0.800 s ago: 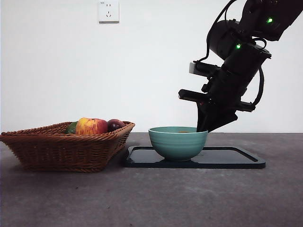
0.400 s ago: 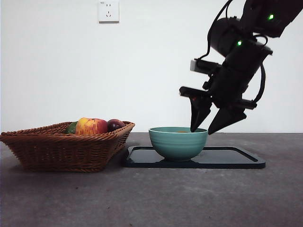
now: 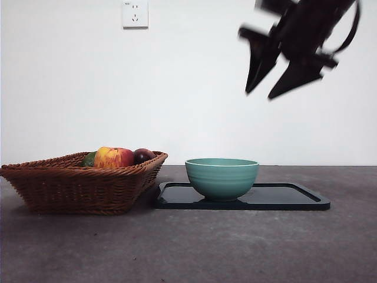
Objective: Pick up the wifruite, put it on the bowl, pick up the plate, put it on desk
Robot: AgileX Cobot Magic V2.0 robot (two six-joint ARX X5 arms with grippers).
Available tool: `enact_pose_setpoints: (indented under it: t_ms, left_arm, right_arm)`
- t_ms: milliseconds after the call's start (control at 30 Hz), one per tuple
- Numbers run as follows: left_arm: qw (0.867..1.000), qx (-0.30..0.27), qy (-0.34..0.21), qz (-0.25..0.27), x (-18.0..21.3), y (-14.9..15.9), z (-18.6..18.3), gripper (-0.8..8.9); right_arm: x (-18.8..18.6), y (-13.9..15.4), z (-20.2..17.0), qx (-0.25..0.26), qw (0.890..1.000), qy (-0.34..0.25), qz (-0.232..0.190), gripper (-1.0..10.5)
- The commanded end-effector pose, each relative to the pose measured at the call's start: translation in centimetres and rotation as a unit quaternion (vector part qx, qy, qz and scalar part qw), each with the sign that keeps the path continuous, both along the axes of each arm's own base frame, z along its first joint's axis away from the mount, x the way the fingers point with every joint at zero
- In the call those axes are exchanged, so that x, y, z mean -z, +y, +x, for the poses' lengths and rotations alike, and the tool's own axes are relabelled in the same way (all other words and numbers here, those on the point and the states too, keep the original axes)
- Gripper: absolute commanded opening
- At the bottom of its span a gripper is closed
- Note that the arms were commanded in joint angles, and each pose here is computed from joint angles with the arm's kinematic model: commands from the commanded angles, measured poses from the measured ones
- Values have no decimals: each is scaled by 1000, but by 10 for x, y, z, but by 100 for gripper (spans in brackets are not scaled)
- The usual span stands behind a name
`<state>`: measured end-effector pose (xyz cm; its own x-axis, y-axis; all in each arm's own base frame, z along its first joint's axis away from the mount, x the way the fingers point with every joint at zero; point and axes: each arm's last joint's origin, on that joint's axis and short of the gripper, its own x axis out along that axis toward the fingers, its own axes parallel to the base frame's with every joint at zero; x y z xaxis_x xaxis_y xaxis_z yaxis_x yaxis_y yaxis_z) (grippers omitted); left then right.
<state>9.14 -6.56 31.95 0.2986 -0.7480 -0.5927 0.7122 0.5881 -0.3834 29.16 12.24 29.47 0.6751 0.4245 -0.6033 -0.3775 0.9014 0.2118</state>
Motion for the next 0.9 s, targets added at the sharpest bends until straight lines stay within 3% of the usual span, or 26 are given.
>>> enact_pose_setpoints:
  t_ms: [33, 500, 900]
  left_arm:
    - [1000, 10, -13, -1, -3, -1, 1, 341]
    - [1000, 10, -25, -6, -5, -2, 2, 341]
    - [1000, 10, -25, -6, -5, -2, 2, 341]
  right_arm:
    - [-21, -3, -15, -13, 1000, -9, 14, 244]
    - [-64, -33, -125, -62, 997, 35, -4, 244]
    - [-42, -53, -194, -109, 994, 10, 30, 243]
